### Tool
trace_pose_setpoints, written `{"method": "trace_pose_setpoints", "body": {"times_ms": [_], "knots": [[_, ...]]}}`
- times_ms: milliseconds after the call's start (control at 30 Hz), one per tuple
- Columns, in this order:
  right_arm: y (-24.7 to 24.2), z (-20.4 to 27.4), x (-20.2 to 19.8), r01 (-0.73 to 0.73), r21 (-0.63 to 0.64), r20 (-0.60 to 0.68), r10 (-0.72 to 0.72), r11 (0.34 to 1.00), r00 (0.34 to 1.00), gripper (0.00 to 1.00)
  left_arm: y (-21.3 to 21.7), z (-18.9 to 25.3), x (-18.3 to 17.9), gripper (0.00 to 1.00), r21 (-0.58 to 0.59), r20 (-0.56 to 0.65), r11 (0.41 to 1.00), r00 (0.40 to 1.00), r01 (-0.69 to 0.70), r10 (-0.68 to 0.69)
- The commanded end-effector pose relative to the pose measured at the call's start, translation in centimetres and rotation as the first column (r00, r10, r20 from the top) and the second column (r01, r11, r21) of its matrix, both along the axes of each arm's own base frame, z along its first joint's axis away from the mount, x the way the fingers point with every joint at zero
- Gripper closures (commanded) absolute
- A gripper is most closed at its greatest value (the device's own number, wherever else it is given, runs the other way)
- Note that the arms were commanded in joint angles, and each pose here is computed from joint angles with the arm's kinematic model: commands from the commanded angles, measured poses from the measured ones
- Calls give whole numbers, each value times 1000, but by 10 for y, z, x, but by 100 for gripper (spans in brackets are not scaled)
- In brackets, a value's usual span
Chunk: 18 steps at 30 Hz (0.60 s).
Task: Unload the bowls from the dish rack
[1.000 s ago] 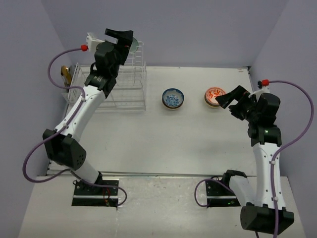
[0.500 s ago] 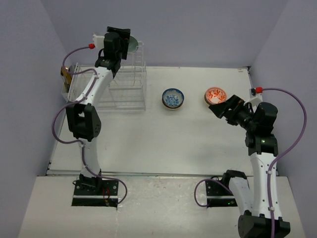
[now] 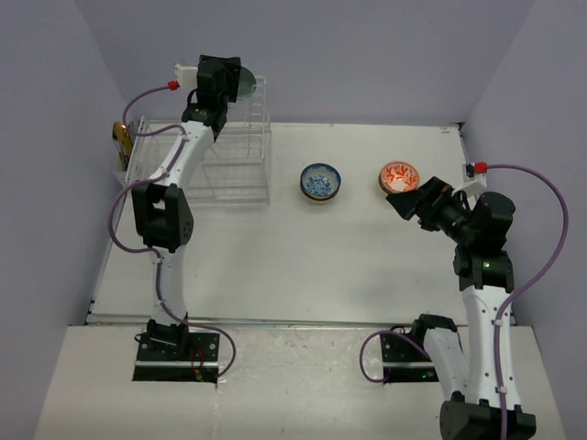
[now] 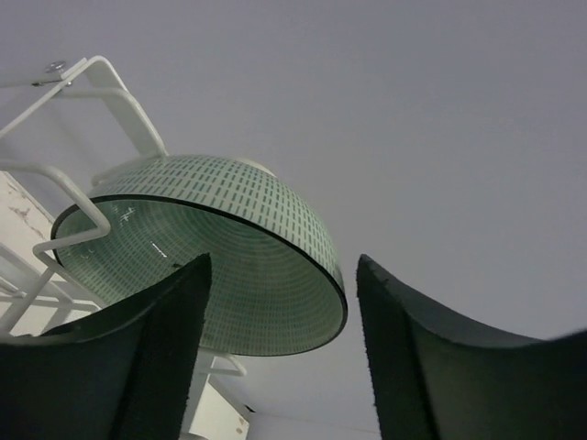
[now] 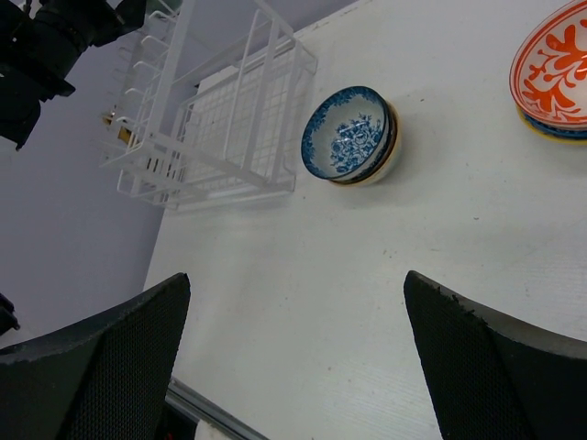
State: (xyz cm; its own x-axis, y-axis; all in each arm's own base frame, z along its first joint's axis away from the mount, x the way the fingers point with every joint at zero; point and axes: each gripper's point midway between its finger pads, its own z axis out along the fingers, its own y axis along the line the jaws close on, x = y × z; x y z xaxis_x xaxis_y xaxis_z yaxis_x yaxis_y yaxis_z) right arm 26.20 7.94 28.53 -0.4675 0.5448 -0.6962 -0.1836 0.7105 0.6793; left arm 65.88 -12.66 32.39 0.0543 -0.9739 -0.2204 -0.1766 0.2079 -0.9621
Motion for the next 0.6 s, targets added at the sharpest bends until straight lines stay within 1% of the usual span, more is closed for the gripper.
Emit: {"method": "trace_pose_setpoints", "body": {"times_ms": [0, 33, 67, 167, 200, 233, 267, 400, 433, 467, 533, 567], "knots": [[0, 11, 0, -3, -11, 62, 4, 1000, 998, 1, 12, 31, 6, 37, -21, 97, 999, 994, -42, 44], [-2, 11, 1, 10, -14, 65, -9, 1000, 998, 1, 12, 31, 6, 43, -23, 98, 999, 994, -44, 46], [-2, 11, 1, 13, -17, 67, -12, 1000, 998, 1, 11, 31, 5, 54, -24, 101, 999, 994, -44, 46], [-2, 13, -1, 12, -18, 76, -10, 1000, 997, 1, 14, 30, 5, 75, -21, 104, 998, 993, -53, 55], [-2, 14, -1, 11, -17, 80, -9, 1000, 997, 1, 14, 30, 4, 86, -18, 101, 998, 993, -57, 59], [-2, 14, -1, 11, -17, 80, -9, 1000, 997, 1, 15, 38, 3, 86, -23, 130, 998, 990, -60, 62], [-1, 14, -1, 6, -16, 79, -5, 1000, 997, 1, 16, 44, 2, 100, -22, 150, 998, 987, -62, 65], [-1, 15, -1, 9, -17, 82, -8, 1000, 997, 1, 16, 53, -3, 100, -18, 179, 998, 982, -56, 58], [-1, 15, -1, 9, -18, 82, -7, 1000, 997, 1, 16, 49, -4, 100, -17, 174, 998, 983, -54, 56], [-1, 14, -1, 6, -17, 81, -4, 1000, 997, 1, 15, 64, -9, 100, -25, 216, 999, 975, -43, 47], [-1, 16, -2, 6, -16, 83, -5, 1000, 997, 1, 13, 67, -12, 100, -29, 233, 999, 972, -33, 39], [-1, 16, -2, 6, -15, 84, -5, 1000, 996, 1, 13, 80, -16, 100, -33, 268, 999, 963, -31, 38]]}}
